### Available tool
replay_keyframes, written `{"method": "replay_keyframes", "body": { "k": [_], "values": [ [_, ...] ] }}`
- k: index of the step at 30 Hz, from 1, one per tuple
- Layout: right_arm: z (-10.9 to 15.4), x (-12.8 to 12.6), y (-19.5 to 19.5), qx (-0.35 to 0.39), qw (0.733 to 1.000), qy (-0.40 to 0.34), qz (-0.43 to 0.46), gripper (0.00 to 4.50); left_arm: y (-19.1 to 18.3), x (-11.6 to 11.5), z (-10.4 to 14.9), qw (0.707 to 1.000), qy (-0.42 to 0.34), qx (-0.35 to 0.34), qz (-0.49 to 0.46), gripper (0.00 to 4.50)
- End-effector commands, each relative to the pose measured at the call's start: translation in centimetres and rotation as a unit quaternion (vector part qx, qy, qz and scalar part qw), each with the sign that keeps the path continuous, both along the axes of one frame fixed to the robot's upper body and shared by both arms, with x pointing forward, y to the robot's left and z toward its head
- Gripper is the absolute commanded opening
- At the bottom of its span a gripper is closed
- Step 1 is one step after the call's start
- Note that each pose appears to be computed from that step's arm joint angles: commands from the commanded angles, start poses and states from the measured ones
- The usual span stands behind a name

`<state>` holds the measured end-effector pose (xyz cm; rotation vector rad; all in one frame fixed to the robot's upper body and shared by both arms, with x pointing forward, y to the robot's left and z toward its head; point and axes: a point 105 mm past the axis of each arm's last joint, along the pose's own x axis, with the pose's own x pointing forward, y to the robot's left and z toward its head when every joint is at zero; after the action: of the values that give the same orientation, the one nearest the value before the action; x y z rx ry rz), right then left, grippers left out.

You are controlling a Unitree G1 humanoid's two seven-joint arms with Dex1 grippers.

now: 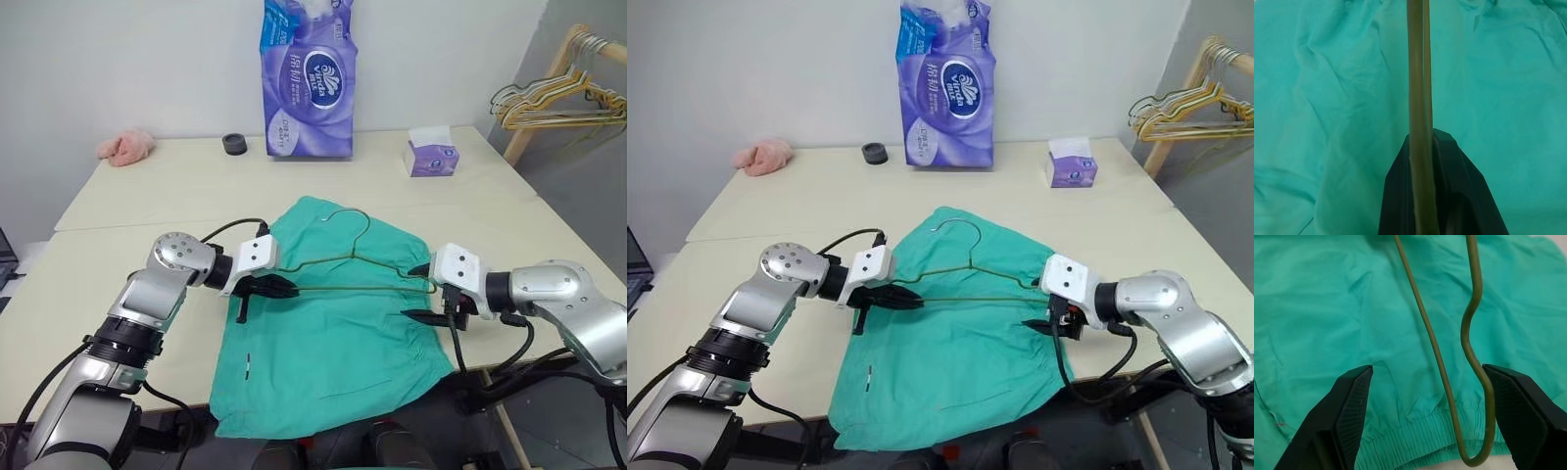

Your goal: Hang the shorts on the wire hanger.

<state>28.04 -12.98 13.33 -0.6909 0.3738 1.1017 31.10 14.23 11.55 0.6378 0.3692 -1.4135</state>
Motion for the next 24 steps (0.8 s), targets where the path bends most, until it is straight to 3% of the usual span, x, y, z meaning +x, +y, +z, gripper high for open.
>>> {"method": "replay_keyframes", "body": {
  "k": [1,5,8,16,24],
  "values": [
    [0.4,0.8,0.3,-0.015,1.000,-0.005,0.003,3.79,-0.5,-0.3,1.2,0.999,-0.026,-0.001,-0.025,0.00],
    [0.0,1.1,0.5,-0.016,1.000,0.013,-0.004,3.79,-0.5,-0.4,1.1,0.999,-0.027,-0.002,-0.024,0.00],
    [-0.3,1.0,0.3,-0.022,0.999,0.032,-0.006,2.91,-0.5,-0.4,0.8,0.999,-0.035,0.004,-0.027,0.00],
    [-1.0,0.9,0.2,-0.033,0.998,0.052,-0.011,0.04,-0.6,0.1,0.6,0.999,-0.048,-0.004,-0.023,0.00],
    [-0.9,1.2,-0.2,-0.044,0.998,0.038,-0.013,0.04,-1.3,0.6,0.9,0.998,-0.059,-0.021,-0.021,0.00]
  ]
}}
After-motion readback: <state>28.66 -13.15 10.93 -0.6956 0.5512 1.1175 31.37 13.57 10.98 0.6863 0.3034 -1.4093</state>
